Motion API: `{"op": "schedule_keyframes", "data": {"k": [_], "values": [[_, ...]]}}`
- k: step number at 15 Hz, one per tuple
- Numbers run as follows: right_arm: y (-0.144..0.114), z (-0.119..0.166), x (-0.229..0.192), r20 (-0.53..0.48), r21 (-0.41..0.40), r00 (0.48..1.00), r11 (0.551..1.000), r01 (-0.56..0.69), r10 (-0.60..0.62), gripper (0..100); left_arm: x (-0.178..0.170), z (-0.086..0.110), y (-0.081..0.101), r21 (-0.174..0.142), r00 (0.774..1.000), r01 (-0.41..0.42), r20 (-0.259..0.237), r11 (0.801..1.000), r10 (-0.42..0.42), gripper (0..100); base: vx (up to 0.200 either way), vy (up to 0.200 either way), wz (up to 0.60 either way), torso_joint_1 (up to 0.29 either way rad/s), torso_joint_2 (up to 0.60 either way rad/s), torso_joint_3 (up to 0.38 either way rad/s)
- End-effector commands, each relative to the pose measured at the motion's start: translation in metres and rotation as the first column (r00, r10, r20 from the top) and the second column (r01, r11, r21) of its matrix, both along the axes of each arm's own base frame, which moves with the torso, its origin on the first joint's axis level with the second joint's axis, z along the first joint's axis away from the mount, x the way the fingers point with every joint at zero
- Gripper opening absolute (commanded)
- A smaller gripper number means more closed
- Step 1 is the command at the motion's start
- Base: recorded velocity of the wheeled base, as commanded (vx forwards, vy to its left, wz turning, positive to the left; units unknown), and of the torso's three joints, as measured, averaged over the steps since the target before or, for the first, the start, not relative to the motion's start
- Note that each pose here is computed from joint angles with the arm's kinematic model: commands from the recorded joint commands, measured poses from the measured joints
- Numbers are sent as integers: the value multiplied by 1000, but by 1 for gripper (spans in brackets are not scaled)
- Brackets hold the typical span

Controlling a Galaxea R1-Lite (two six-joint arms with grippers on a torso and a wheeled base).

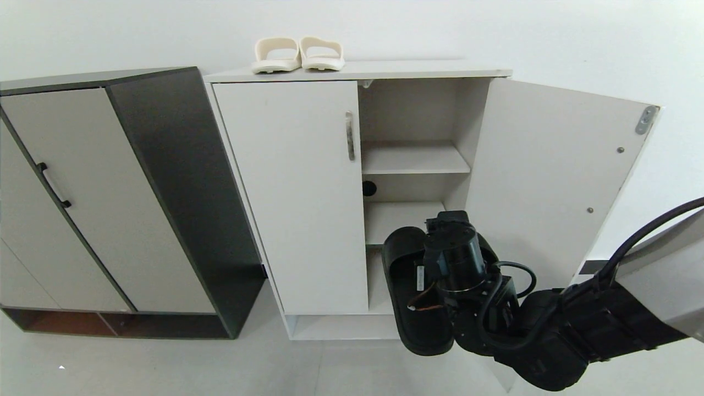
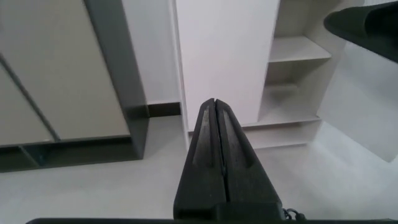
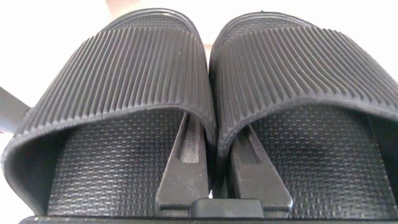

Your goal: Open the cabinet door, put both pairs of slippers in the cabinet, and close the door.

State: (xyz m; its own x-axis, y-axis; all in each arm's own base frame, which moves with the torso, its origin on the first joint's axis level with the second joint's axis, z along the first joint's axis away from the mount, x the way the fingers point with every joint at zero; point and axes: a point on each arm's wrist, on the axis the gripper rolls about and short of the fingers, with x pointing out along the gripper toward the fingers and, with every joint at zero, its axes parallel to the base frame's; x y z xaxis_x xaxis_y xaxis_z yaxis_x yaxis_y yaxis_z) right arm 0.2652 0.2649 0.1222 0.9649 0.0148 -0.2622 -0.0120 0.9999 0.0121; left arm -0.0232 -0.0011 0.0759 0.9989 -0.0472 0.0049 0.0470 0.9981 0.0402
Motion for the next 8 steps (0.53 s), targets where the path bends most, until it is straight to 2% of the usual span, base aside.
{"op": "schedule_keyframes", "data": {"k": [1,8], "values": [[0,0,0,0,0,1000,1000,-1,1,0,0,0,0,0,1000,-1,-3,1000,1,0,0,0,0,0,0,0],[6,-16,0,-12,9,999,999,-42,42,0,0,0,0,-2,1000,-7,-3,1000,7,0,0,0,0,0,0,0]]}}
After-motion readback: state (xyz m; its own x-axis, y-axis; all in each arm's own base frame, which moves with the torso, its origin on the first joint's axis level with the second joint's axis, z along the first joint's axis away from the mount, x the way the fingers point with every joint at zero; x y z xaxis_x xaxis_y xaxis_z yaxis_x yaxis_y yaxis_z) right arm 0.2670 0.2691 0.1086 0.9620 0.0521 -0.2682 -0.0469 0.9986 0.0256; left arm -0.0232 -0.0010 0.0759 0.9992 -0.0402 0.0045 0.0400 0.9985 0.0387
